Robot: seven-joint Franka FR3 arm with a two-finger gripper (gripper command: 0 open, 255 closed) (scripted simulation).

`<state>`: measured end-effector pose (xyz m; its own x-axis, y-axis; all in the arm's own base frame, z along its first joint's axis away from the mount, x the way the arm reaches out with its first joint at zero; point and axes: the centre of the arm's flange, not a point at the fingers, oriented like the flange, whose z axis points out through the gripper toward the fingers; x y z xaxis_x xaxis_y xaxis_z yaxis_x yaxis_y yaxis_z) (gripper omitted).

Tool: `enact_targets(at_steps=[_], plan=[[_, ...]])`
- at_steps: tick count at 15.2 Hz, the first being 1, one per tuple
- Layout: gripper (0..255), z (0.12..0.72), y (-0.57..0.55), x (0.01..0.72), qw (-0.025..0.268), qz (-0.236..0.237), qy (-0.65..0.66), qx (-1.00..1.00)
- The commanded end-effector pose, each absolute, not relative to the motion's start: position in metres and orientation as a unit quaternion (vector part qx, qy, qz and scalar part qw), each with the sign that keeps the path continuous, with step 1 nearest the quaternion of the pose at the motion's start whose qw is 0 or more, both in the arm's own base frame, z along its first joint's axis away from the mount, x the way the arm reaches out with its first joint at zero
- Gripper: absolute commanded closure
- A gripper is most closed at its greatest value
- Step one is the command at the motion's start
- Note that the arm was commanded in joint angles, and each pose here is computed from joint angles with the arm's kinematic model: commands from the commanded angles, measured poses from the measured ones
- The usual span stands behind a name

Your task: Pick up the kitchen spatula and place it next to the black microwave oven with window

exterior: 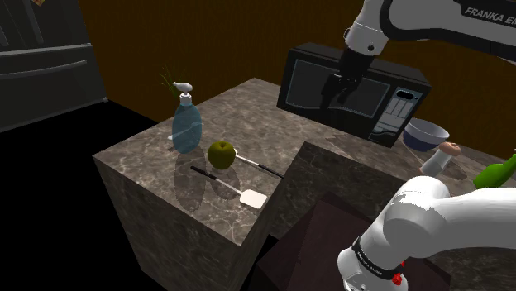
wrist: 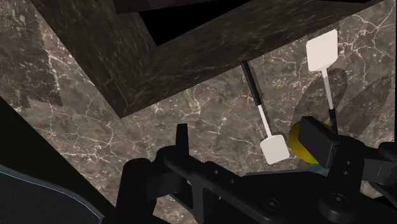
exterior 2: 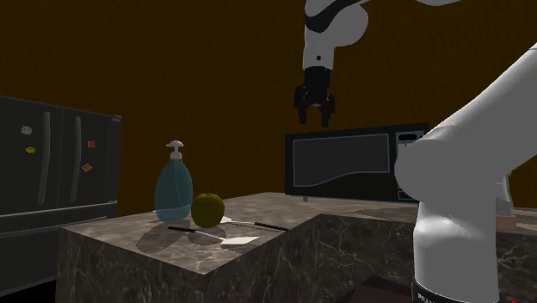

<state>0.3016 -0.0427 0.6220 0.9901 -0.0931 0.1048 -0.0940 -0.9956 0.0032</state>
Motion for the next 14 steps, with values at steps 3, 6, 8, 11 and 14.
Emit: enact_targets(at_steps=[3,6,8,11,14], plan=[[0,0.606,-0.027,0.315,0.003,0.051,-0.034,0.998],[0,0.581,-0.004,0.335,0.003,0.049,-0.014,0.999],[0,0.565,0.013,0.348,0.002,0.048,-0.001,0.999],[0,0.540,0.038,0.366,0.001,0.046,0.018,0.999],[0,0.516,0.064,0.383,0.000,0.044,0.038,0.998]])
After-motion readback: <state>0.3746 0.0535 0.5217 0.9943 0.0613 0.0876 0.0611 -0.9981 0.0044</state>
